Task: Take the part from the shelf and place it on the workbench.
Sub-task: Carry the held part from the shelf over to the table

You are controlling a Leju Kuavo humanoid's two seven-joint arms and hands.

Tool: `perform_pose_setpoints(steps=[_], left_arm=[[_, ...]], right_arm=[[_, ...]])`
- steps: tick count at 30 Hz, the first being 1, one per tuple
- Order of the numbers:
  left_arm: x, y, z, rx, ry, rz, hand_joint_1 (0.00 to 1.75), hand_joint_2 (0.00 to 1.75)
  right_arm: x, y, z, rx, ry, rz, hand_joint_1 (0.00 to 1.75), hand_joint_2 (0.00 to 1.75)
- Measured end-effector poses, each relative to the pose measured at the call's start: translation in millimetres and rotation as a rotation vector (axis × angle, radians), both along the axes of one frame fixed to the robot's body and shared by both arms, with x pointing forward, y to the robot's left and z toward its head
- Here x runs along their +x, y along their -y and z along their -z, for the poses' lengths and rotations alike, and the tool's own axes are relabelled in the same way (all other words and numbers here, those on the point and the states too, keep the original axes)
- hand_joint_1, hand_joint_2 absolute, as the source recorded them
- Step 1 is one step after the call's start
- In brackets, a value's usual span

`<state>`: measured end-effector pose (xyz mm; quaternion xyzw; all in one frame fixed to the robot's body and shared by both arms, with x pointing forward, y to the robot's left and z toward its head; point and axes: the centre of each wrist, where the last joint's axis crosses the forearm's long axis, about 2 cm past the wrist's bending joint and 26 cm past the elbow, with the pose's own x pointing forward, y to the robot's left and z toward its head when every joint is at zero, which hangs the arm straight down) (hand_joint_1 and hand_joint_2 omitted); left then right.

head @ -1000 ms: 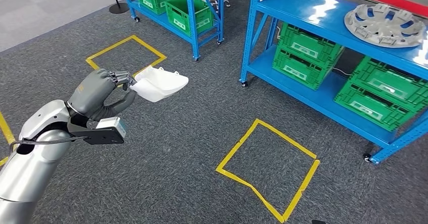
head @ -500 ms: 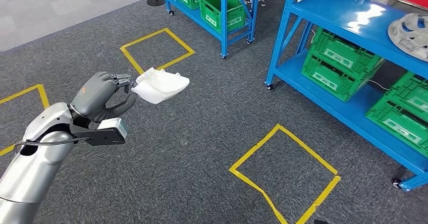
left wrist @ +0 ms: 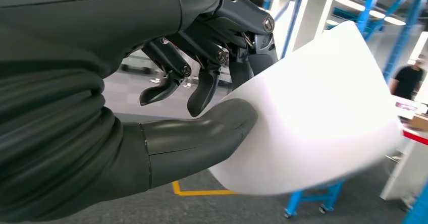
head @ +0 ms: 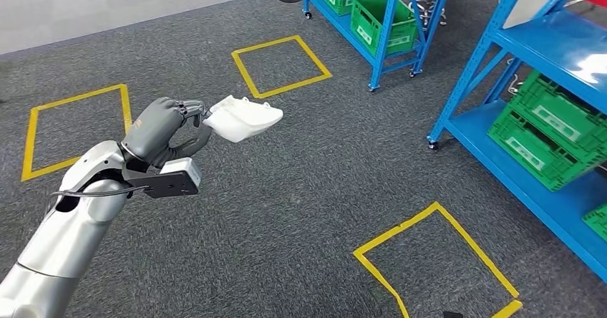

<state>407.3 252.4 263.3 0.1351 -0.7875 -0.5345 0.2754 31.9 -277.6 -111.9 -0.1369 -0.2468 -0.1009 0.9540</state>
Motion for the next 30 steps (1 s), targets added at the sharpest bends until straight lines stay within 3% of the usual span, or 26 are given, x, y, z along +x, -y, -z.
perform_pose_setpoints(steps=[8,15,24,30], left_arm=[[9.8,9.6,-14.6,0.007,0.006,-0.014,1.75,1.75],[23.4,7.7,-10.6,-0.004,-0.024,0.031,1.75,1.75],[37.7,34.4,-26.5,-0.041,-0.019,0.071,1.75,1.75],[38.7,45.5,-22.2,-0.052,-0.039,0.079,1.75,1.75]], right_arm=[[7.1,2.2,-0.6,-0.003,0.038,-0.027,0.0,1.75],[7.3,4.2,-0.6,-0.004,0.028,-0.007,0.0,1.75],[8.6,-0.6,-0.9,-0.005,0.024,0.033,0.0,1.75],[5.0,-0.7,-0.6,-0.009,0.017,0.04,0.0,1.75]])
